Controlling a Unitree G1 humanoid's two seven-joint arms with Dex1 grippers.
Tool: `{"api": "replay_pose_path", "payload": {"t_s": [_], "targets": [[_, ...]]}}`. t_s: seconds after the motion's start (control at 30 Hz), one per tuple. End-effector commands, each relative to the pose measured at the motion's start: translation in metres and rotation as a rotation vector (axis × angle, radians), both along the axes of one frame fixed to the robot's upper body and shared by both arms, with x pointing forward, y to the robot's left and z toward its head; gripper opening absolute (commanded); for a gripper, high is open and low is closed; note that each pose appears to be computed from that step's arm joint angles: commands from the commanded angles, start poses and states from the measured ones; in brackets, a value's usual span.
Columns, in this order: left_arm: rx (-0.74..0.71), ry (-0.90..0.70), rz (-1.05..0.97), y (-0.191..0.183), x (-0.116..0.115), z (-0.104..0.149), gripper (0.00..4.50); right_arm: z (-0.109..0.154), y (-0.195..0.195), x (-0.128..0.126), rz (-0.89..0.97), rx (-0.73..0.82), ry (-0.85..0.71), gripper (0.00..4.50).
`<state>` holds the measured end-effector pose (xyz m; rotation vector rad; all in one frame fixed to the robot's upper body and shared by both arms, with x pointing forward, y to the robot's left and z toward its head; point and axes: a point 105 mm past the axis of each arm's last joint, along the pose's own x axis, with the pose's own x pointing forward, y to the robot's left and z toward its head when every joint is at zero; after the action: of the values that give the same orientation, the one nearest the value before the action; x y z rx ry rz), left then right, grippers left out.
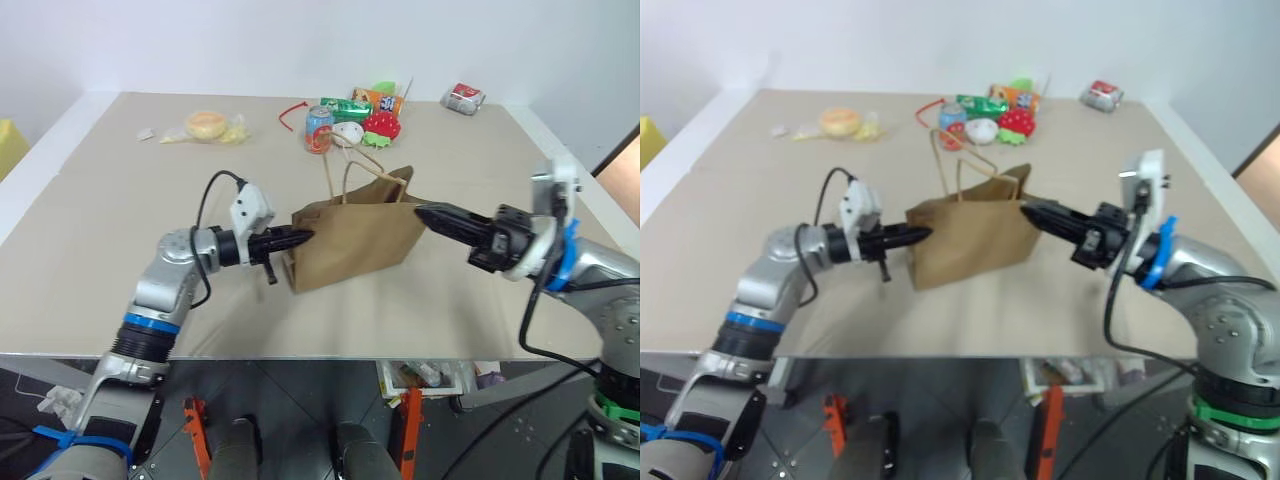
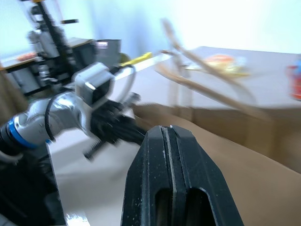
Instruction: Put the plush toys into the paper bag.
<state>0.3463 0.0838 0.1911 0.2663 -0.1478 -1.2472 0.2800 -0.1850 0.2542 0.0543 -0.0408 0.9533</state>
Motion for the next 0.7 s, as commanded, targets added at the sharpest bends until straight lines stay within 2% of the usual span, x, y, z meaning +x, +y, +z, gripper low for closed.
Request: {"api": "replay_pose_path", "payload": {"t_s": [0.03, 0.2, 0.3, 0.47, 0.5, 0.53, 0.57, 0.6, 0.63, 0.67, 0.7], "targets": [[-0.044, -0.013, -0.173, 0.026, -0.024, 0.023, 0.12, 0.011, -0.03, -0.01, -0.059, -0.036, -0.011, 0.0], [0.045, 0.073, -0.235, 0.042, -0.028, 0.005, 0.12, 0.005, -0.025, -0.015, -0.027, -0.064, 0.013, 0.0], [0.056, 0.067, -0.201, 0.049, -0.017, 0.001, 0.12, 0.004, -0.021, -0.014, -0.02, -0.064, 0.013, 0.0], [0.098, 0.027, -0.155, 0.049, -0.008, -0.019, 0.12, 0.004, -0.014, -0.015, -0.008, -0.067, 0.004, 0.0], [0.095, 0.022, -0.144, 0.049, -0.006, -0.021, 0.51, 0.004, -0.013, -0.015, -0.006, -0.069, 0.003, 0.0], [0.087, 0.018, -0.137, 0.048, -0.004, -0.021, 0.51, 0.004, -0.012, -0.016, -0.005, -0.071, 0.003, 0.0], [0.075, 0.016, -0.139, 0.047, -0.004, -0.019, 0.75, 0.005, -0.012, -0.016, -0.005, -0.071, 0.002, 0.0], [0.063, 0.021, -0.147, 0.047, -0.004, -0.017, 1.2, 0.005, -0.013, -0.017, -0.005, -0.072, 0.003, 0.0], [0.055, 0.025, -0.167, 0.046, -0.007, -0.014, 1.35, 0.005, -0.013, -0.017, -0.004, -0.074, 0.005, 0.0], [0.05, 0.027, -0.185, 0.046, -0.009, -0.012, 2.04, 0.005, -0.013, -0.017, -0.003, -0.075, 0.008, 0.0], [0.041, 0.058, -0.213, 0.046, -0.014, -0.01, 2.19, 0.005, -0.014, -0.018, 0.002, -0.073, 0.012, 0.0]]}}
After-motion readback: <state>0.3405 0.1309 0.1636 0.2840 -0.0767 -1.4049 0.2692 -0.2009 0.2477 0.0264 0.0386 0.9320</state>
